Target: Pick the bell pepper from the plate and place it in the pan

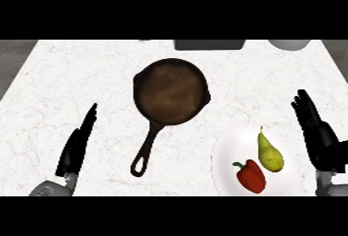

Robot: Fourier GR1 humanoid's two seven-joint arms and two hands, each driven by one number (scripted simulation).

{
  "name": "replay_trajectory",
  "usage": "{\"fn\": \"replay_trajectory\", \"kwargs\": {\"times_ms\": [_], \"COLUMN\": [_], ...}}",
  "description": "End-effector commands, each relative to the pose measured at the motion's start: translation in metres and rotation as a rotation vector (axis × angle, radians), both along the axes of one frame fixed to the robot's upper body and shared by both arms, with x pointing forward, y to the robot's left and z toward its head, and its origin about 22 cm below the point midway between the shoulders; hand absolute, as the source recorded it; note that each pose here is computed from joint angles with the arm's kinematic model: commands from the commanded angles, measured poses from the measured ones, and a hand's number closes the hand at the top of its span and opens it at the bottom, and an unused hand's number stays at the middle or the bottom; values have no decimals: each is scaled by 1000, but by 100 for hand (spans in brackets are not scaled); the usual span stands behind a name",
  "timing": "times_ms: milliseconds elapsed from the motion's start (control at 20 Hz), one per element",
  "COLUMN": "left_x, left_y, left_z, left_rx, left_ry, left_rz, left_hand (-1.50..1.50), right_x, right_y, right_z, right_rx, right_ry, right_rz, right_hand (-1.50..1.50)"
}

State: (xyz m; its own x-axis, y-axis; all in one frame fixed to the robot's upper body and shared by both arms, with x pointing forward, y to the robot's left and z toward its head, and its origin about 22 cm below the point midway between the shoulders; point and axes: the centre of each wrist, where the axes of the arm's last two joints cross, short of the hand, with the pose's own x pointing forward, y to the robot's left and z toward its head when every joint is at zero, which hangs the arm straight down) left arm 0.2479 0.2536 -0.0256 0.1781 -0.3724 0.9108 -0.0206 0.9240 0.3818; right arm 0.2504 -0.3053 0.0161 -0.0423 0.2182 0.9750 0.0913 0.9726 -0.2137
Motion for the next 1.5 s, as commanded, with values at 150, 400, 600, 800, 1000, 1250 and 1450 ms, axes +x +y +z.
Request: {"fn": "replay_trajectory", "kwargs": {"times_ms": [150,400,600,800,1000,1250,1450], "left_x": [-4,-13,-21,-24,-21,-29,-33], "left_y": [25,28,40,26,23,34,31], "left_z": [12,21,26,24,31,24,40], "left_rx": [58,14,8,4,6,12,0], "left_ry": [-33,0,3,-7,-18,-6,-11], "left_rz": [3,22,4,9,0,-14,-2], "left_hand": [0,0,0,0,0,0,0], "right_x": [18,-4,-44,-39,-25,-18,-14], "right_y": [42,-6,-36,-50,-55,-22,4], "right_z": [29,1,31,54,92,120,128], "right_rx": [178,16,-159,-463,-553,-622,-633], "right_ry": [-38,126,277,302,334,399,461], "right_rz": [232,-207,-83,76,184,378,478], "right_hand": [-150,-150,-150,-150,-150,-150,-150]}}
